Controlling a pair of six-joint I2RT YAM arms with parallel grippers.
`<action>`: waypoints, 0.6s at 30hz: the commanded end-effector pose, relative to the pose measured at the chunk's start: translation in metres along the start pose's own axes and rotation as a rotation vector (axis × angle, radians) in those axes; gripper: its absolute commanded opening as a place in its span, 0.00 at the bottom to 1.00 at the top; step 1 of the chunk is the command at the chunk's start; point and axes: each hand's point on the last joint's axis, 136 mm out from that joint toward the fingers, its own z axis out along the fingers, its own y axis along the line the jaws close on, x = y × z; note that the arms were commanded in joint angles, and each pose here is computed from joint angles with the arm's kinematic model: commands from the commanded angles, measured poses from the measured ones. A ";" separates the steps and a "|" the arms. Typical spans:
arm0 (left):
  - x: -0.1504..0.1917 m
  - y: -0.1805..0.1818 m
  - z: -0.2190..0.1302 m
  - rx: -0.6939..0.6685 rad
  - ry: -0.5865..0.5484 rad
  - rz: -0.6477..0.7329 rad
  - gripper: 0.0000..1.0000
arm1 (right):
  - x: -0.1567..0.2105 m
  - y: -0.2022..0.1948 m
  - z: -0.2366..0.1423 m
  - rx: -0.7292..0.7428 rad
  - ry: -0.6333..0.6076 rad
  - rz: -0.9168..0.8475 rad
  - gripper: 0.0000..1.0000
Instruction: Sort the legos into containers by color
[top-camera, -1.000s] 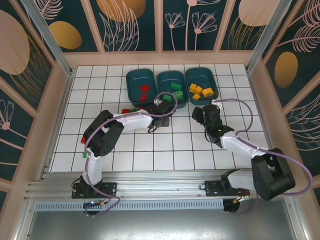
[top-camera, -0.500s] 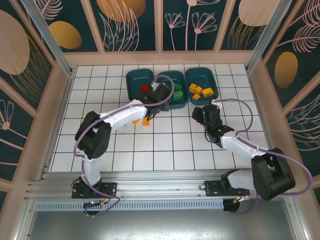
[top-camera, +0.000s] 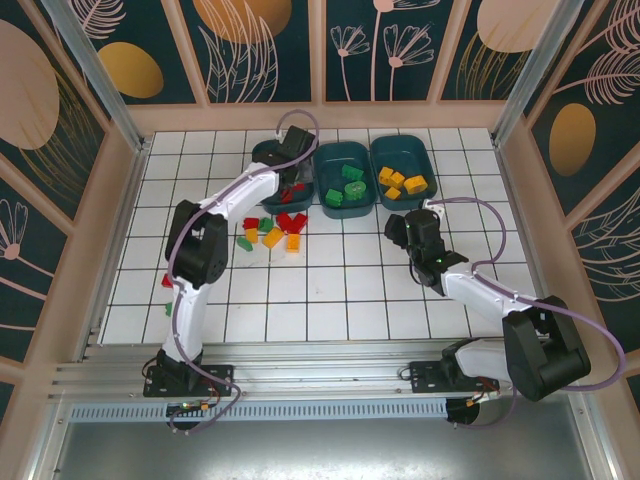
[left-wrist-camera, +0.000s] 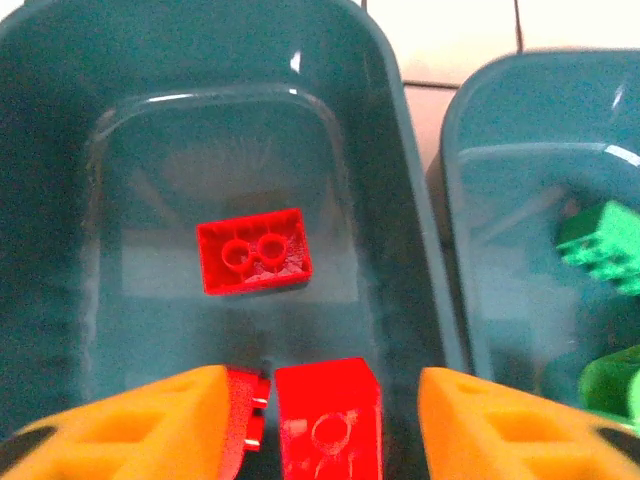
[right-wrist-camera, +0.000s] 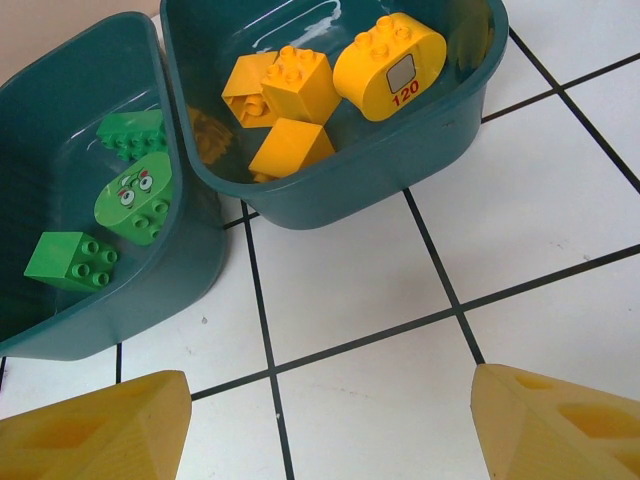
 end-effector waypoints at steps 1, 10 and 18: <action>-0.004 0.006 -0.005 0.006 0.032 0.008 0.66 | -0.011 0.004 -0.006 -0.013 -0.051 0.010 0.75; 0.001 0.066 -0.096 -0.030 -0.153 -0.078 0.91 | 0.013 0.066 -0.011 -0.181 -0.017 -0.126 0.76; 0.106 0.152 -0.146 0.046 -0.168 -0.382 0.99 | 0.082 0.161 -0.010 -0.260 0.105 -0.250 0.81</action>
